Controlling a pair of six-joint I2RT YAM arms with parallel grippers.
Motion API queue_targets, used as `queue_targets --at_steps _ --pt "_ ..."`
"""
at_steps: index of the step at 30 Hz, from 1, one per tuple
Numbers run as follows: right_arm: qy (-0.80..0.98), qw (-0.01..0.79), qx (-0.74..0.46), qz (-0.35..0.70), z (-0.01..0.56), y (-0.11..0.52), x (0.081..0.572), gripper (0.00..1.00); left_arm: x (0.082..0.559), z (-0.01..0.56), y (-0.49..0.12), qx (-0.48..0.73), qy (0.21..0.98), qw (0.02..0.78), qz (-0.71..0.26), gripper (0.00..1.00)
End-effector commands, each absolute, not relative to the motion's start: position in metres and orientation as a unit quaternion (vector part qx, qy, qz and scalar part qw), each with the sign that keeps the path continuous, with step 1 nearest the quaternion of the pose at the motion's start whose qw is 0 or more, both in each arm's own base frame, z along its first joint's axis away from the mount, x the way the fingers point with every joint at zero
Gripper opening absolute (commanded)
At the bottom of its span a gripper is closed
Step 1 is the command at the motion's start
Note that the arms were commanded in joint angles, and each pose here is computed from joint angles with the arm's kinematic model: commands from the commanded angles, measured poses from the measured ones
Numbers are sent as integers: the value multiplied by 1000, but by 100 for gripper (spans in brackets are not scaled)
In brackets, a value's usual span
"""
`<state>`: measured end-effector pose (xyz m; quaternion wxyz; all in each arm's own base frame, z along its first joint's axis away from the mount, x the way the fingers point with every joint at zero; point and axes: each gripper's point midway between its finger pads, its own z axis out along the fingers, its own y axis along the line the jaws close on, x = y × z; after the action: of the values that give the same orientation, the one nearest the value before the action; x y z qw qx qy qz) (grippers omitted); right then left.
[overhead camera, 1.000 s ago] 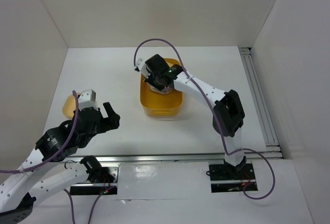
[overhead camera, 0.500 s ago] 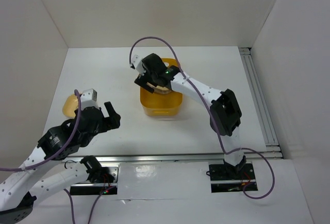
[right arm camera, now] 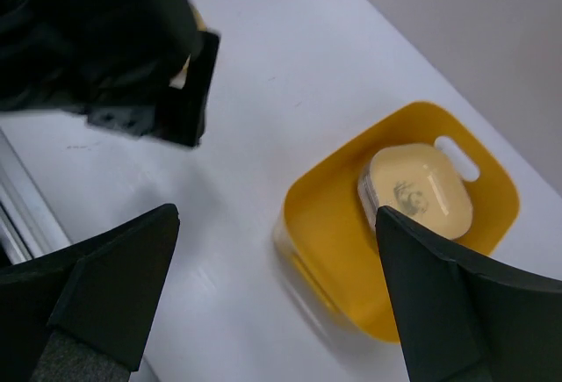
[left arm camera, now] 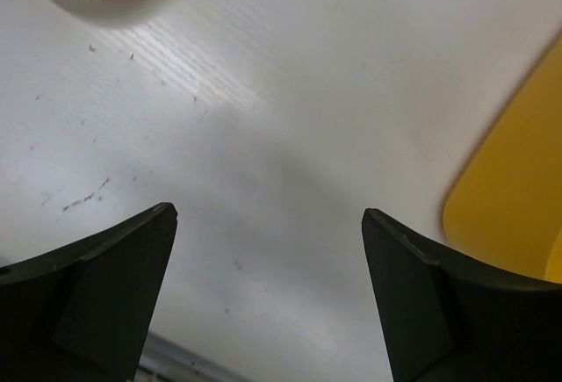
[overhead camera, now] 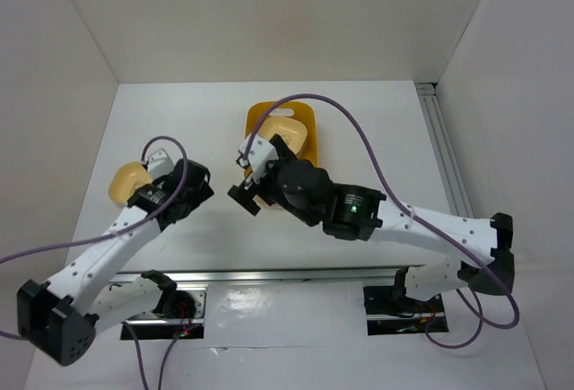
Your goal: Place the plates into the plastic bin on the countertop
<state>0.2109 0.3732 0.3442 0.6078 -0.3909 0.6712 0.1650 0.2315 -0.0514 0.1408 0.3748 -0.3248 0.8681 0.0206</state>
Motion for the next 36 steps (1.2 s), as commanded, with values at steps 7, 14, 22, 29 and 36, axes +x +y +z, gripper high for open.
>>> queue_targets --at_steps 7,14,22,29,36 --pt "727 560 -337 209 265 345 174 100 334 152 8 -436 806 400 -36 100" --pt "726 547 -335 247 251 337 158 100 391 148 35 -463 808 364 -9 100" --pt "727 537 -339 260 233 327 139 100 399 94 74 -515 799 309 15 100" --pt "735 531 -341 248 220 324 138 100 391 63 96 -530 797 285 41 97" --pt "739 530 -337 244 219 322 138 100 381 3 93 -549 809 207 30 78"
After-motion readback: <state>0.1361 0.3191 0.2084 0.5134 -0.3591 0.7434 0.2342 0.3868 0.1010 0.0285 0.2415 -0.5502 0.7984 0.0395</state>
